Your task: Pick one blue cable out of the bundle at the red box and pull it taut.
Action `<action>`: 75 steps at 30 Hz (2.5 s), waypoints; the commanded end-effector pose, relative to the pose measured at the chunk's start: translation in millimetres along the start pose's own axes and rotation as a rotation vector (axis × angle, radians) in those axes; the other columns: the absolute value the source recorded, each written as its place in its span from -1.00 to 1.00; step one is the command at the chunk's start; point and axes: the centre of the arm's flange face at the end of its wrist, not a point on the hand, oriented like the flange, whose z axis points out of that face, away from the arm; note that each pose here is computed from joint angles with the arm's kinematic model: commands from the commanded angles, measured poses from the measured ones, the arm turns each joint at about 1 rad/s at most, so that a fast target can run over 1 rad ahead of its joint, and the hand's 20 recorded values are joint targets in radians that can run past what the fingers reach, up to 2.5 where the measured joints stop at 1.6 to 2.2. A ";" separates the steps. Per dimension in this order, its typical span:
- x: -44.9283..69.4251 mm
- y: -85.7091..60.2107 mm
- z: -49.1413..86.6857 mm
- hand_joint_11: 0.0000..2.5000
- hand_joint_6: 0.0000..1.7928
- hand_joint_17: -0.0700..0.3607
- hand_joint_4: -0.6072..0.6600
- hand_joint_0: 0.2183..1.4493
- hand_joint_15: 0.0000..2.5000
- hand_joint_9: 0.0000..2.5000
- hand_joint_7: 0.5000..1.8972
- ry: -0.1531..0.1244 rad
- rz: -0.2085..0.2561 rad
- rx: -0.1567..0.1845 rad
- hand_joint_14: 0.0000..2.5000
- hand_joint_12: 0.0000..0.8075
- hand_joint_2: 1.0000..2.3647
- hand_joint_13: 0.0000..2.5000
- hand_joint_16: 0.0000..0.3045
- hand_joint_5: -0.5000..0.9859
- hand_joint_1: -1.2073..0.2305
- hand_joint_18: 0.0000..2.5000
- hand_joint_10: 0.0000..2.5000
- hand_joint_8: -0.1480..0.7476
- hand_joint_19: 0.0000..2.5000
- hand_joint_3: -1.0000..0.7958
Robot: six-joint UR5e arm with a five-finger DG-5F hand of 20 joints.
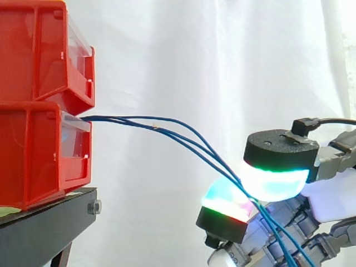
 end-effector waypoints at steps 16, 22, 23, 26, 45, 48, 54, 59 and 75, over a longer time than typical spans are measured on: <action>-0.1 -0.1 -0.4 -0.72 -0.02 -0.06 0.29 -0.16 -0.93 -0.62 -0.56 0.000 -0.001 0.004 -1.00 -0.04 -1.00 -0.71 -0.61 -0.67 -0.69 -0.46 -0.99 -0.02 -0.82 -0.42; -0.1 -0.1 -0.4 -0.71 -0.02 -0.05 0.33 -0.20 -0.92 -0.59 -0.54 0.000 -0.001 0.004 -1.00 -0.03 -1.00 -0.70 -0.61 -0.65 -0.65 -0.45 -0.99 0.01 -0.79 -0.44; -0.1 -0.1 -0.4 -0.71 -0.02 -0.05 0.34 -0.21 -0.92 -0.58 -0.54 0.000 -0.001 0.004 -1.00 -0.03 -1.00 -0.69 -0.61 -0.65 -0.65 -0.45 -0.99 0.02 -0.79 -0.44; -0.1 -0.1 -0.4 -0.71 -0.03 -0.05 0.35 -0.23 -0.91 -0.57 -0.54 0.000 -0.001 0.004 -1.00 -0.02 -1.00 -0.69 -0.61 -0.65 -0.63 -0.45 -0.99 0.03 -0.79 -0.44; 1.0 -0.1 -0.5 -0.66 -0.03 -0.02 0.36 -0.44 -0.87 -0.36 -0.34 0.001 -0.003 0.004 -1.00 0.03 -1.00 -0.58 -0.59 -0.56 -0.63 -0.34 -0.99 0.16 -0.74 -0.44; 1.0 -0.1 -0.5 -0.66 -0.01 -0.03 0.35 -0.34 -0.86 -0.35 -0.30 0.001 -0.003 0.004 -1.00 0.01 -1.00 -0.55 -0.60 -0.54 -0.65 -0.31 -0.99 0.14 -0.74 -0.44; 1.0 -0.1 -0.5 -0.64 0.00 -0.04 0.30 -0.26 -0.85 -0.24 -0.04 0.001 -0.003 0.004 -1.00 -0.02 -0.97 -0.47 -0.60 -0.50 -0.56 -0.23 -0.99 0.18 -0.72 -0.18; 1.0 -0.1 -0.5 -0.64 0.01 -0.02 0.30 -0.32 -0.83 -0.21 0.01 0.001 -0.003 0.004 -0.99 -0.02 -0.97 -0.46 -0.59 -0.49 -0.51 -0.22 -0.99 0.18 -0.72 -0.08; 1.1 0.6 -0.3 -0.72 -0.04 0.09 0.24 -0.42 -0.85 -0.15 -0.10 0.001 -0.001 0.003 -1.00 0.08 -0.98 -0.45 -0.52 -0.46 -0.10 -0.22 -0.99 0.19 -0.73 -0.10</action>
